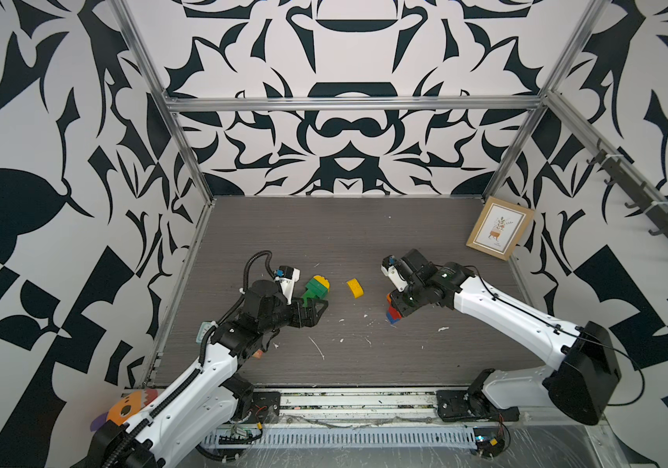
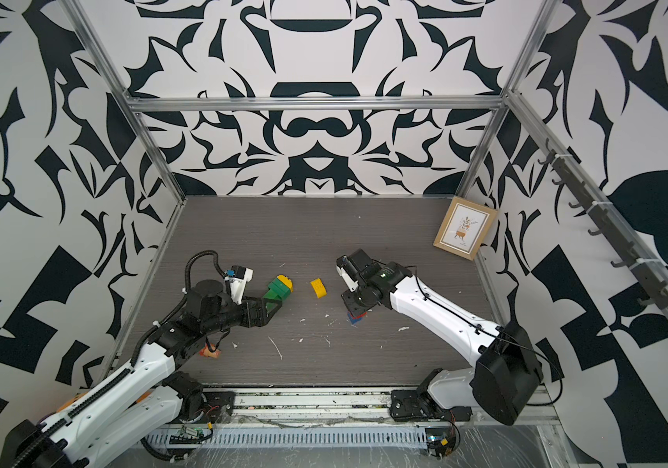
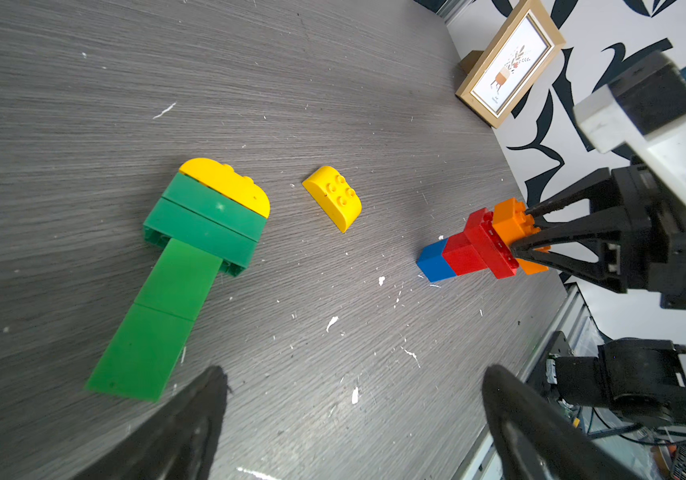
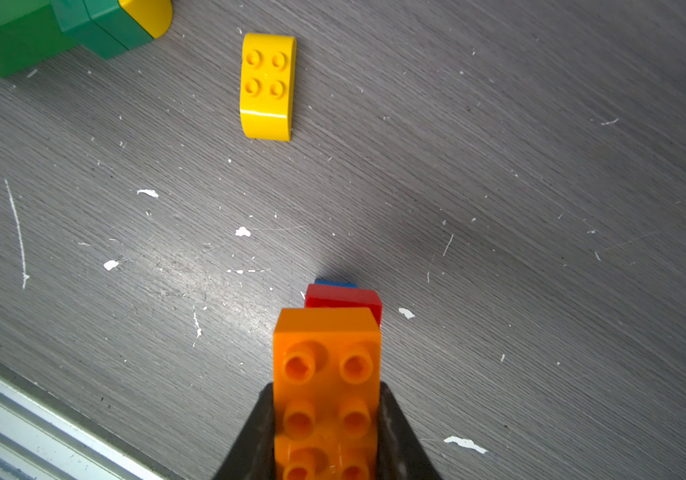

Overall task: Assemble an ice cream with lego
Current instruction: Assemble the lego brick with the lego brick.

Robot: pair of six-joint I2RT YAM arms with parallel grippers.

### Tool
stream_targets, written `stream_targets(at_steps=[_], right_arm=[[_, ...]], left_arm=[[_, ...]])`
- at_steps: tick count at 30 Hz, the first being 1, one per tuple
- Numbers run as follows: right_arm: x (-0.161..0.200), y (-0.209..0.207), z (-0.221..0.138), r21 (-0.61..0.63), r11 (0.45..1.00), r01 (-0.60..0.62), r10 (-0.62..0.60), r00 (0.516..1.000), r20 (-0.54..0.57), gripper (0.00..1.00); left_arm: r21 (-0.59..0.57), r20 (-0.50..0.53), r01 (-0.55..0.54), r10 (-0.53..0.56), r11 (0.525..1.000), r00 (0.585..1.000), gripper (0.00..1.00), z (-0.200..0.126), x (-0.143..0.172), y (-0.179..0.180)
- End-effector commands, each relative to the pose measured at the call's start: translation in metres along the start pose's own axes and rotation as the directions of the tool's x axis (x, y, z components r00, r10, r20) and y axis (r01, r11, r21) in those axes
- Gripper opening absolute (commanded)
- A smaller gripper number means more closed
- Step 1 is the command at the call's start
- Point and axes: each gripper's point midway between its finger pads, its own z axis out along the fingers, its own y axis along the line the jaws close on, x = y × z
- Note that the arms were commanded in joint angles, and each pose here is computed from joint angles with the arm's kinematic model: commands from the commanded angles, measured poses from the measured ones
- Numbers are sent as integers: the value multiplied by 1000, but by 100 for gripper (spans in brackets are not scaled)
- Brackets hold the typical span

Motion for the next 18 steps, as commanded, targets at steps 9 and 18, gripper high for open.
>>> stream_targets(at_steps=[9, 18], right_arm=[[6, -5, 3, 24, 999, -27, 28, 999, -25, 31], [8, -5, 8, 25, 999, -32, 33, 998, -46, 37]], left_arm=[[7, 3, -16, 16, 1000, 1000, 99, -2, 1, -2], [15, 9, -18, 18, 1000, 1000, 99, -5, 0, -5]])
